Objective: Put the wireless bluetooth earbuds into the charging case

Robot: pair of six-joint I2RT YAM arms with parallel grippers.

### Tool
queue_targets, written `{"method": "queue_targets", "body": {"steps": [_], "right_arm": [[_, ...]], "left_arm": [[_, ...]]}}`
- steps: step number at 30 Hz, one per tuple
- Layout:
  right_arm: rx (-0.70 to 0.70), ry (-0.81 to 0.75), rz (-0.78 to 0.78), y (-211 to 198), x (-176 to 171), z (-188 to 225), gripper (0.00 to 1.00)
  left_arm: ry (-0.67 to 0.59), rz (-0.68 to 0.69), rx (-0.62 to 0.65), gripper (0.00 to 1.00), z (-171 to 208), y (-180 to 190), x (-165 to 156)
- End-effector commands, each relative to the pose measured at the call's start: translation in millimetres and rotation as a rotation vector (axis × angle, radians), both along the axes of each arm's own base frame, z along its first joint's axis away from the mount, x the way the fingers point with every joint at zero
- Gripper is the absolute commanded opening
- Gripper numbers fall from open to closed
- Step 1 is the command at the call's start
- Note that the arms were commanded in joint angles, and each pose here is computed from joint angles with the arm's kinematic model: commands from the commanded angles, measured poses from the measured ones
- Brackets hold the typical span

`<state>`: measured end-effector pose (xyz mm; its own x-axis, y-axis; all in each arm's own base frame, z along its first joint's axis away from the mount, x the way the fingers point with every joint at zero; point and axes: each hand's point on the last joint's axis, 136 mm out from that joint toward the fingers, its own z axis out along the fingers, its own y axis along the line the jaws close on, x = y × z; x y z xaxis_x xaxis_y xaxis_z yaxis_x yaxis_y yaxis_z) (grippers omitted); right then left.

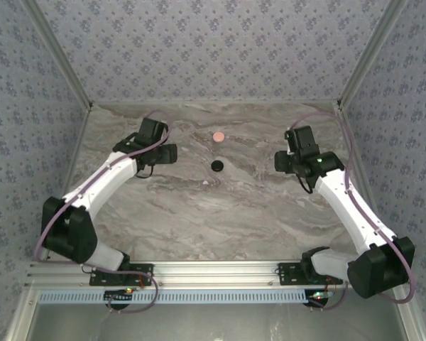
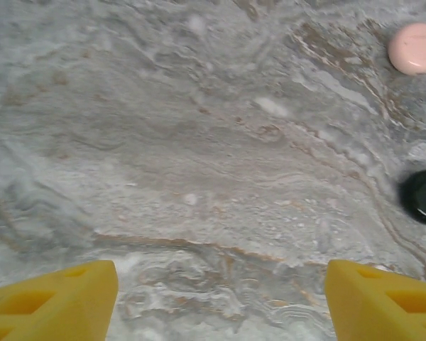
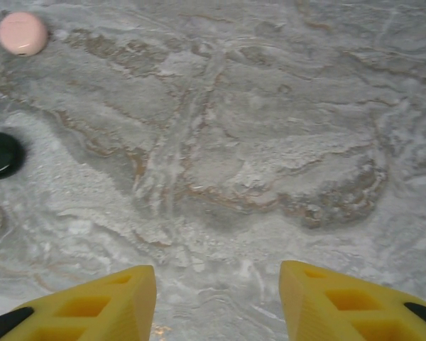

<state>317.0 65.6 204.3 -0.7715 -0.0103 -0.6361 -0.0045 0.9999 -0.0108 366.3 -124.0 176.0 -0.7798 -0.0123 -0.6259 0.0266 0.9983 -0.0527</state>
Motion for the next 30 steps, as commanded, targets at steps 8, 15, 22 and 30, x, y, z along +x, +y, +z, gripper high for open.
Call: {"method": "queue_targets", "body": {"steps": [8,15,22,30], "right_arm": [[-0.044,-0.062,-0.161,-44.2,-0.1,-10.4,0.66],[-0.038,-0.108,-0.233,-66.1,4.8,-31.8,0.73],[-0.002,-0.162,-0.239,-78.5,10.5,-52.5,0.73],[0.0,-0.268,-0.199,-87.3,19.7,-71.5,0.76]], "left_arm": [[-0.173,0.164,0.111,0.88,26.1,67.8,-26.2],[-0.226,0.264,0.256,0.99,12.4,107.4,-34.7],[-0.281,0.222,0.348,0.99,-6.2,116.7,-31.2],[-0.373,0.145,0.292,0.99,-28.6,117.9,-24.3]]}}
